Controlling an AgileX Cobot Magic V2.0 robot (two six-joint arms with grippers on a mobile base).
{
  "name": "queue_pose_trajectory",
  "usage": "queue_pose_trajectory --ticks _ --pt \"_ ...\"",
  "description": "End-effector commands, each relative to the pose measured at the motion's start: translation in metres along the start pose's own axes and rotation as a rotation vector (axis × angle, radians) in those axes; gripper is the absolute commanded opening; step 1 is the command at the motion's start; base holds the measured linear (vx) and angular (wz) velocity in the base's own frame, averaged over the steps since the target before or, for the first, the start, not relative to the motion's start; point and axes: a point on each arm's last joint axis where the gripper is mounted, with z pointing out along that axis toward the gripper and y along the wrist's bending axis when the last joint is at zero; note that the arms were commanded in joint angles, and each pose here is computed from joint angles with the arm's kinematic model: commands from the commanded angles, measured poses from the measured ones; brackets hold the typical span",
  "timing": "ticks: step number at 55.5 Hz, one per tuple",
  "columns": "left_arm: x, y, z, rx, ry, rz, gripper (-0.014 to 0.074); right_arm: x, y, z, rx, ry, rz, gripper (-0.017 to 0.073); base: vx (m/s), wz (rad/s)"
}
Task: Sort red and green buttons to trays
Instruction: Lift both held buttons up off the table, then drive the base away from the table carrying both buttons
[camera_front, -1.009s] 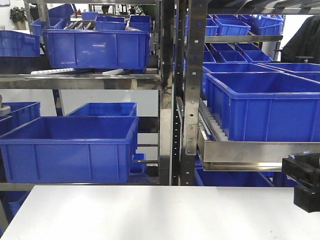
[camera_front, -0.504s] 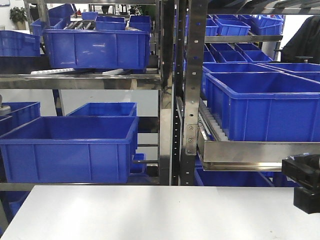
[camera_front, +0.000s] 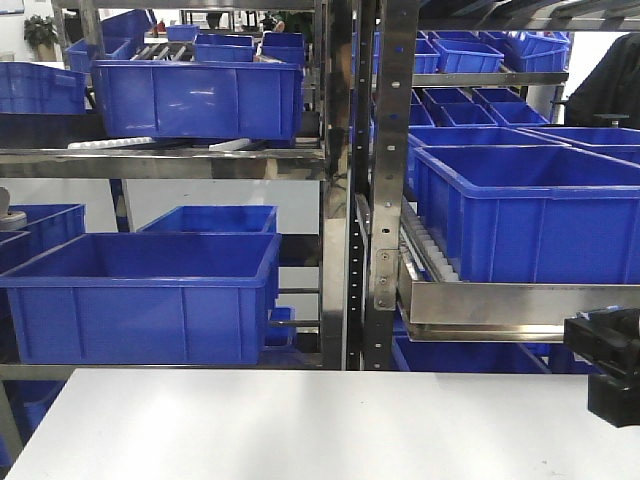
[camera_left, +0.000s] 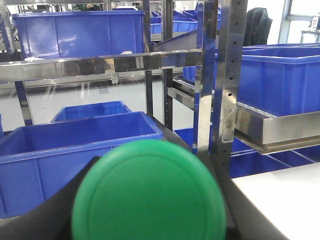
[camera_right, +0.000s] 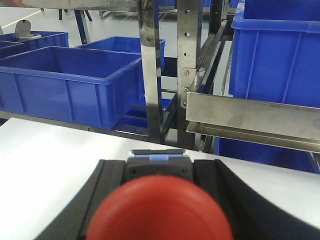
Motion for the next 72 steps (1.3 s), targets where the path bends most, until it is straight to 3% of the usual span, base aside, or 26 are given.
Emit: queue_pose_trajectory --ticks 1,72 --pt "-0.0199 -0.0017 -0.0029 0.016 -0.123 -0.015 0.0003 -0.0211 0.0 -0.0083 0.008 -0.138 -0.01 -0.0009 -0.02 0.04" --pt "-0.0199 -0.0017 -0.0029 0.016 -0.123 -0.015 0.0003 -0.0211 0.0 -0.0083 0.008 -0.137 -0.01 -0.0009 -0.14 0.25"
